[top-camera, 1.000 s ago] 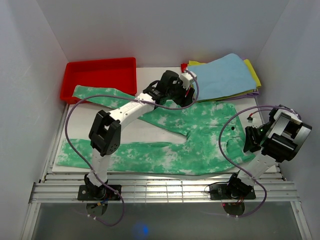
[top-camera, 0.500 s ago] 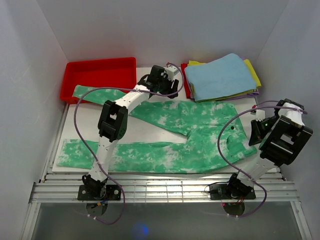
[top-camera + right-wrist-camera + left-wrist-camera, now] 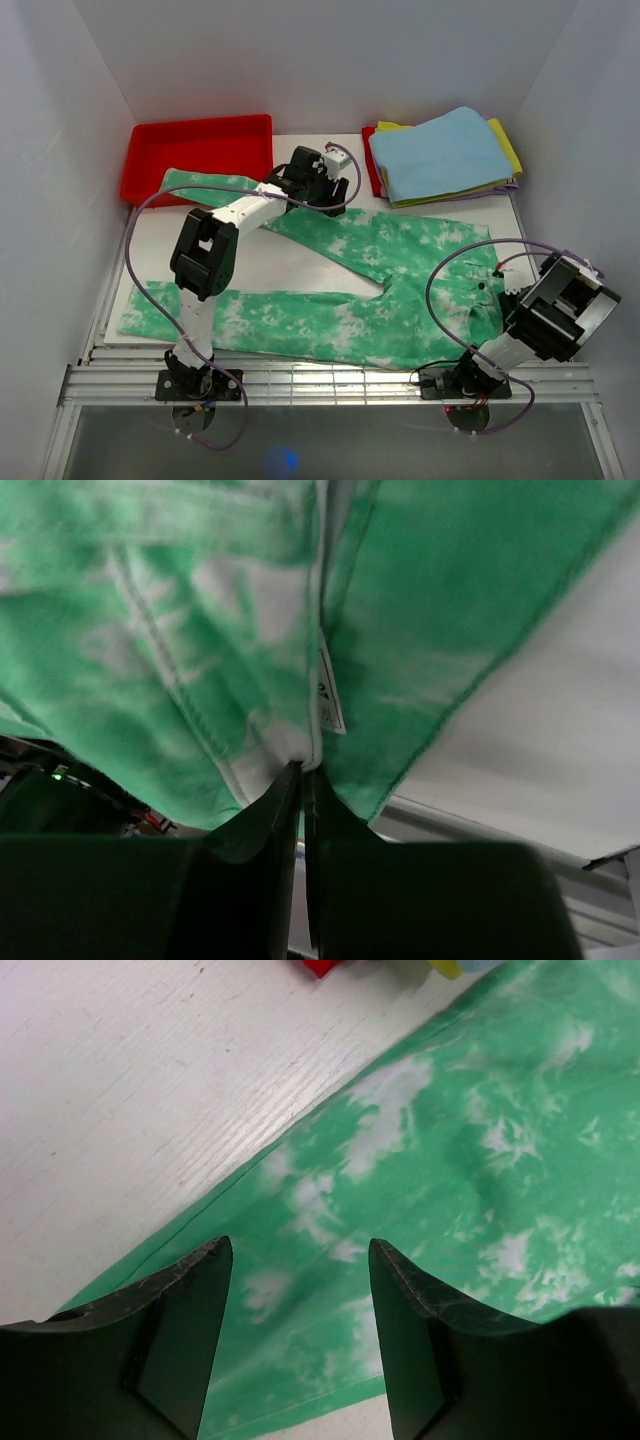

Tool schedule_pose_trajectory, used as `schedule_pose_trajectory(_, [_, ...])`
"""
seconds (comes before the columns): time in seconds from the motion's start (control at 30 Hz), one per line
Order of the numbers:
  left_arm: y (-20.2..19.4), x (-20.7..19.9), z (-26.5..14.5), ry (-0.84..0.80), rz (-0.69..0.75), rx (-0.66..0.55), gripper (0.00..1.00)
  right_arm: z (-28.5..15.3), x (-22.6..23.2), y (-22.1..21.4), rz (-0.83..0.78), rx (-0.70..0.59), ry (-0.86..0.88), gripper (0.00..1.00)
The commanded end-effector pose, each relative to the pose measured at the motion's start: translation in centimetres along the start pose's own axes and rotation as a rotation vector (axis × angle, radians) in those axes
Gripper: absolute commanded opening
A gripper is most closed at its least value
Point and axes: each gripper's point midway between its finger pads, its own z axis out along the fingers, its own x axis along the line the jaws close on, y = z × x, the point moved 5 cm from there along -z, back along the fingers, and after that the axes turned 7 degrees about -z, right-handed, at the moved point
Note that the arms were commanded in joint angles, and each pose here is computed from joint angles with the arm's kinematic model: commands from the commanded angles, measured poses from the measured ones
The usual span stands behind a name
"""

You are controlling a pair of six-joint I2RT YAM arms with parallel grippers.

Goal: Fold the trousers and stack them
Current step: Flatten the trousers out

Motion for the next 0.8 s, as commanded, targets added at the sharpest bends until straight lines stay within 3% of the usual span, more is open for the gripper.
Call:
schedule_pose_trajectory(0.0, [1.5,-0.5,-3.2,0.026,0.017,-0.045,0.67,1.8,-3.3,-1.4,-0.059,0.101,-0.196,0.08])
schedule_pose_trajectory(0.3, [2.4,4.9,-6.1,0.207,-0.025,0.065,0.7,-0.2,-6.8,1.5,0.063,0.044,-0.227,0.08])
schedule_pose_trajectory(0.4, [1.9,7.6,-8.3,0.297,-0.02,0.065,0.7,-2.3,-7.4,3.2,0.074,-0.038,-0.208,0.34])
schedule_pose_trajectory(0.43, [2.3,8.5,-9.8,0.329,-0.018,0.047,0.69,-4.4,-7.5,4.8,0.064,-0.127,-0.202,0.49])
schedule_pose_trajectory(0.5, [2.4,9.7,-11.5,0.357,-0.01,0.035,0.69,-6.5,-7.3,6.4,0.05,-0.213,-0.192,0.61])
schedule_pose_trajectory(0.6, [3.0,12.5,-16.1,0.345,-0.074,0.0,0.71,-9.9,-6.1,9.9,0.002,-0.346,-0.139,0.66])
schedule_pose_trajectory(0.7, [3.9,17.3,-21.0,0.384,-0.208,-0.055,0.71,-11.3,-5.0,12.5,-0.024,-0.388,-0.107,0.71])
schedule_pose_trajectory(0.73, [3.6,19.7,-22.9,0.418,-0.254,-0.071,0.81,-11.2,-4.2,13.6,-0.036,-0.386,-0.094,0.72])
schedule_pose_trajectory(0.77, [5.1,21.2,-24.9,0.469,-0.257,-0.113,0.84,-11.1,-4.2,14.3,-0.041,-0.393,-0.101,0.74])
